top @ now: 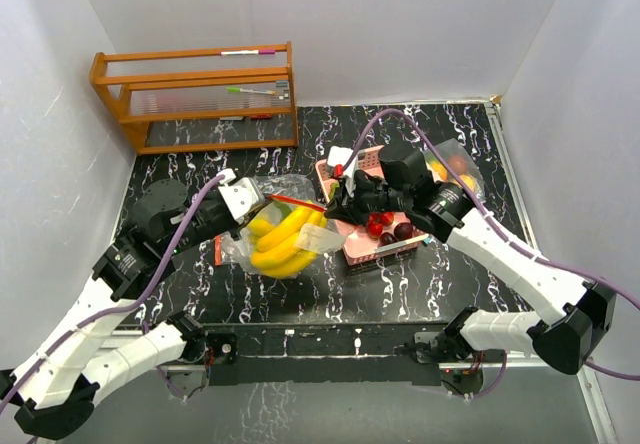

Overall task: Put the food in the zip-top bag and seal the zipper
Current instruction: Zip the zipper food storage bag at the center of the board.

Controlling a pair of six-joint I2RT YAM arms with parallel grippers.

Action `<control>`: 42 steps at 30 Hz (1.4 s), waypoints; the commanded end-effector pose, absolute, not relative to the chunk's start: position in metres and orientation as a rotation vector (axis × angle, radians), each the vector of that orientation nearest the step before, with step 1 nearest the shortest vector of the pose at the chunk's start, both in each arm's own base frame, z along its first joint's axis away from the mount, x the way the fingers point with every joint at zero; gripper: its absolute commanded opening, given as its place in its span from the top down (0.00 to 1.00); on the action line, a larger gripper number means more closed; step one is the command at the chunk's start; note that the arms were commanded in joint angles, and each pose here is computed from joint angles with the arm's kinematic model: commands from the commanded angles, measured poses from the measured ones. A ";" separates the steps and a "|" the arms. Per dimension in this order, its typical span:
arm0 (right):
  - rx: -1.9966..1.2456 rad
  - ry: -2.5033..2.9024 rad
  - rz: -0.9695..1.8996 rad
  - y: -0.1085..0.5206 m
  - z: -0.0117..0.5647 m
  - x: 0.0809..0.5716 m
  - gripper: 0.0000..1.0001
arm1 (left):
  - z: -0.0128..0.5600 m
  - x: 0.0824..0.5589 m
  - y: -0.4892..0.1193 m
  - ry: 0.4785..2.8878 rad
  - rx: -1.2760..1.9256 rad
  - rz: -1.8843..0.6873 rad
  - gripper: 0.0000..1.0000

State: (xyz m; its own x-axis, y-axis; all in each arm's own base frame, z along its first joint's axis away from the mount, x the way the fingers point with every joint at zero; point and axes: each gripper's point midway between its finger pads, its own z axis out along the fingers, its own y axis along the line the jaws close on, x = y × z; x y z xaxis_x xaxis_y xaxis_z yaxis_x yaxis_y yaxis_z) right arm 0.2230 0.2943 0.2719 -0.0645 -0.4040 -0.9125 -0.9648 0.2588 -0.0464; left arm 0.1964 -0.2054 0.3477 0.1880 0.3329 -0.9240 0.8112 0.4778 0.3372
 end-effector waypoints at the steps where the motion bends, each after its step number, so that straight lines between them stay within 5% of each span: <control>1: -1.229 1.675 0.729 0.277 0.268 0.231 0.92 | 0.407 0.196 -0.191 1.242 0.981 -0.381 1.00; 42: -1.061 1.926 0.610 0.217 0.213 0.231 0.92 | 0.414 0.198 -0.177 1.216 0.971 -0.289 1.00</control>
State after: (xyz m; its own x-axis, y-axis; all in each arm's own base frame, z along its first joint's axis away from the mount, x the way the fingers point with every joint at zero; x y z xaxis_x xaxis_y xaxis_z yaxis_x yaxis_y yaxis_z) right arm 0.2264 0.2313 0.2267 -0.2384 -0.4232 -0.8741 -0.8894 0.4566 0.0214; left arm 0.2014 -0.1927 0.3594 0.2488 0.3640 -0.8975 0.7547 0.5079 0.4152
